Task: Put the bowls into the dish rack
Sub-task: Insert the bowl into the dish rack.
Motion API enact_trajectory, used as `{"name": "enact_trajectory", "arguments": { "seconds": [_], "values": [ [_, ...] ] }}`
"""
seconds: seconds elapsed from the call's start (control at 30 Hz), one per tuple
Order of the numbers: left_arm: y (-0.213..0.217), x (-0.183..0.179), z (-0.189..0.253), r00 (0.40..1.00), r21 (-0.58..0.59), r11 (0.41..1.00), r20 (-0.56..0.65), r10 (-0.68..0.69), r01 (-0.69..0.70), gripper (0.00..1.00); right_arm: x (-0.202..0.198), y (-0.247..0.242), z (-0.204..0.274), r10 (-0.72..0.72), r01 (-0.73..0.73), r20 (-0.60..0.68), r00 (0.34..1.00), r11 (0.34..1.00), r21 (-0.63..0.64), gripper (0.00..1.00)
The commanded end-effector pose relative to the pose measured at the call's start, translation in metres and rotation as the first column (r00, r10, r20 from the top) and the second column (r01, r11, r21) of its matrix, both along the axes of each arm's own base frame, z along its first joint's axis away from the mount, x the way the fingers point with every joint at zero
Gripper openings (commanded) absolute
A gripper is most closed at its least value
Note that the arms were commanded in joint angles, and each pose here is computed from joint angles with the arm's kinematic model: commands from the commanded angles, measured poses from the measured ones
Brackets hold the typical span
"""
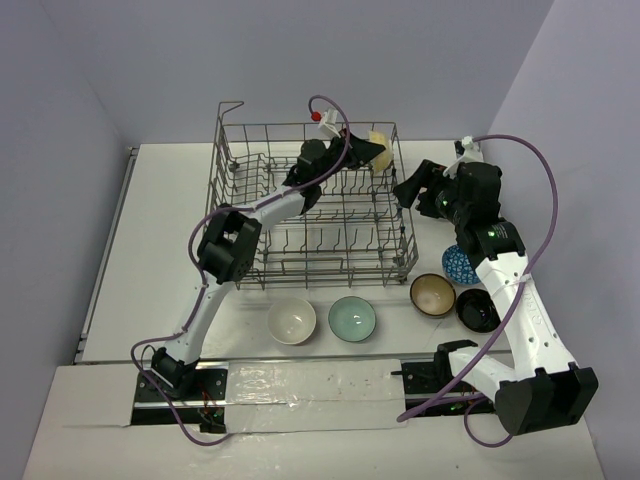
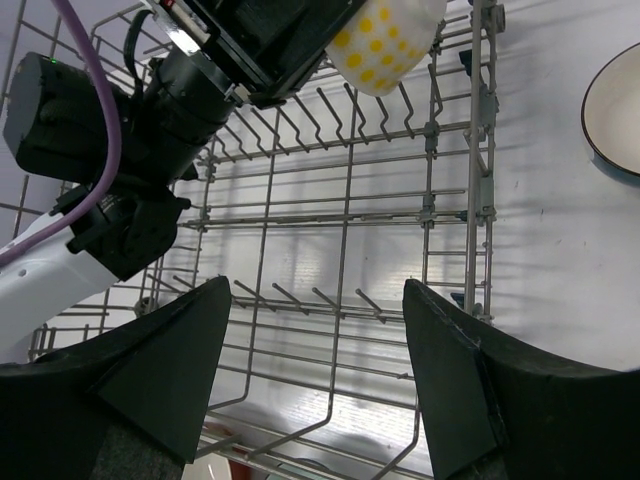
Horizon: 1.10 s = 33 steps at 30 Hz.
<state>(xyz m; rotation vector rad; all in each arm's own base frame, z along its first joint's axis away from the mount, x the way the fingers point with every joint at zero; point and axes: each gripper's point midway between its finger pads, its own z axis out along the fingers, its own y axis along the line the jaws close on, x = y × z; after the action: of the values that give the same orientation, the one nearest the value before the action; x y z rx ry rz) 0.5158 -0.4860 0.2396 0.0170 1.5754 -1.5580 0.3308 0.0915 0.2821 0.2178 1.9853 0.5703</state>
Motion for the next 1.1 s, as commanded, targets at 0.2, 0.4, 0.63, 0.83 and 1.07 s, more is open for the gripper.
{"name": "enact_trajectory", "arguments": {
  "seconds": [0.2, 0.4, 0.63, 0.83, 1.07],
  "values": [
    [0.002, 0.008, 0.008, 0.998, -0.033, 0.999, 0.063, 0.023, -0.021, 0.00, 0.005, 0.002, 0.011, 0.010, -0.011, 0.064, 0.998, 1.000, 0.018, 0.77],
    [0.004, 0.010, -0.001, 0.998, -0.027, 0.999, 0.054, 0.026, -0.024, 0.00, 0.006, 0.003, 0.009, 0.013, -0.014, 0.060, 0.998, 1.000, 0.019, 0.77],
    [0.006, 0.009, -0.010, 0.999, -0.022, 1.000, 0.045, 0.017, -0.016, 0.00, 0.007, 0.002, 0.007, 0.006, -0.007, 0.053, 0.999, 1.000, 0.014, 0.77],
    [0.009, 0.005, -0.010, 0.999, -0.013, 1.000, 0.036, 0.022, -0.021, 0.08, 0.007, 0.002, 0.007, 0.005, -0.006, 0.053, 0.999, 1.000, 0.014, 0.77],
    [0.011, 0.003, -0.018, 1.000, 0.008, 1.000, 0.022, 0.018, -0.019, 0.33, 0.007, 0.002, 0.008, 0.009, -0.010, 0.055, 0.998, 1.000, 0.017, 0.77]
  ]
}}
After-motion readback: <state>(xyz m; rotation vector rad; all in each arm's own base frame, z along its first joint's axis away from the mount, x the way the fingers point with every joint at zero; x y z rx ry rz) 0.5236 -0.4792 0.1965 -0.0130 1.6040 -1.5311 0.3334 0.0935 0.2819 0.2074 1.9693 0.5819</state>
